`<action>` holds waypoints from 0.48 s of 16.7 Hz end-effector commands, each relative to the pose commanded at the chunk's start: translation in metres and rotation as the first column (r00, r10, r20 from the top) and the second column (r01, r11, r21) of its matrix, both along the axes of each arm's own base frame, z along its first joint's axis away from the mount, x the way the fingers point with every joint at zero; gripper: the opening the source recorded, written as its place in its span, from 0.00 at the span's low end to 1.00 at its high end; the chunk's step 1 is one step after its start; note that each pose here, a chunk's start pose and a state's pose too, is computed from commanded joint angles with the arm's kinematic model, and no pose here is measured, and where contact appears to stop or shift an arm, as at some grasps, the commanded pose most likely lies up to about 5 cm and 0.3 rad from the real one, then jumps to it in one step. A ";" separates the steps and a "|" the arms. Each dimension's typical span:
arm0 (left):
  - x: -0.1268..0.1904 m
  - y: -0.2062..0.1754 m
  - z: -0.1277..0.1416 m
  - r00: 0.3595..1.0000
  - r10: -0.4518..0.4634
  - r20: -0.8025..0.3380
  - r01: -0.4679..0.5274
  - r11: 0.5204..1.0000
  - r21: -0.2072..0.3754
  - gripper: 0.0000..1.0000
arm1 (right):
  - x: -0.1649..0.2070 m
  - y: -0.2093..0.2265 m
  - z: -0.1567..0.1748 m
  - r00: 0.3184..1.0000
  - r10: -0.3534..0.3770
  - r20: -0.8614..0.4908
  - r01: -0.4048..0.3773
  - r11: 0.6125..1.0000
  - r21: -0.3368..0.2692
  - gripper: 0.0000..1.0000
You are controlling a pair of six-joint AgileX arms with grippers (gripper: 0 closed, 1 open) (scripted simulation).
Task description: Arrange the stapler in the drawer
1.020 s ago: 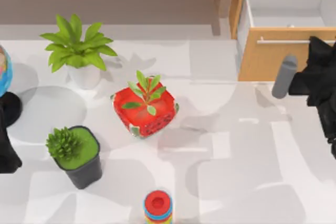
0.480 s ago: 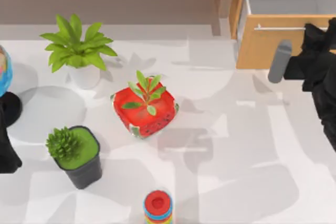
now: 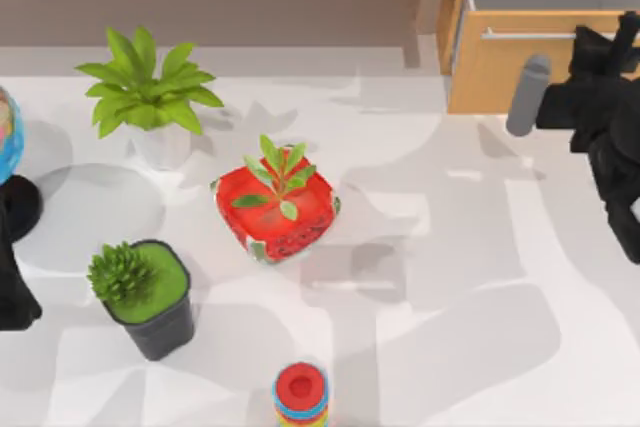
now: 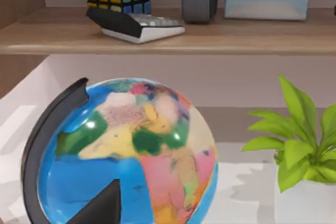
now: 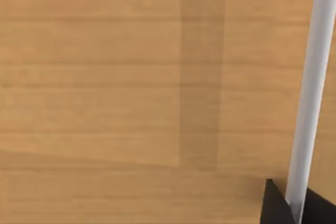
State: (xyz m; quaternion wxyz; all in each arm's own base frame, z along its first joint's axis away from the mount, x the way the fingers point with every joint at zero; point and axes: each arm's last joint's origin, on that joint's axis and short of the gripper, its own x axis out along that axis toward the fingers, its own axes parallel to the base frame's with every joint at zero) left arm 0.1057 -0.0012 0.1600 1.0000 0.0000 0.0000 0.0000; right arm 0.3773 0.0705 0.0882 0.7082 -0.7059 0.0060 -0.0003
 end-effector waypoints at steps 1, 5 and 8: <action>0.000 0.000 0.000 1.000 0.000 0.000 0.000 1.000 0.000 1.00 | -0.001 0.001 0.000 1.000 0.001 -0.001 -0.001 1.000 0.002 0.00; 0.000 0.000 0.000 1.000 0.000 0.000 0.000 1.000 0.000 1.00 | 0.011 0.001 -0.001 1.000 -0.002 -0.004 0.002 1.000 0.002 0.00; 0.000 0.000 0.000 1.000 0.000 0.000 0.000 1.000 0.000 1.00 | 0.032 0.001 -0.004 1.000 0.002 -0.013 -0.002 1.000 0.000 0.00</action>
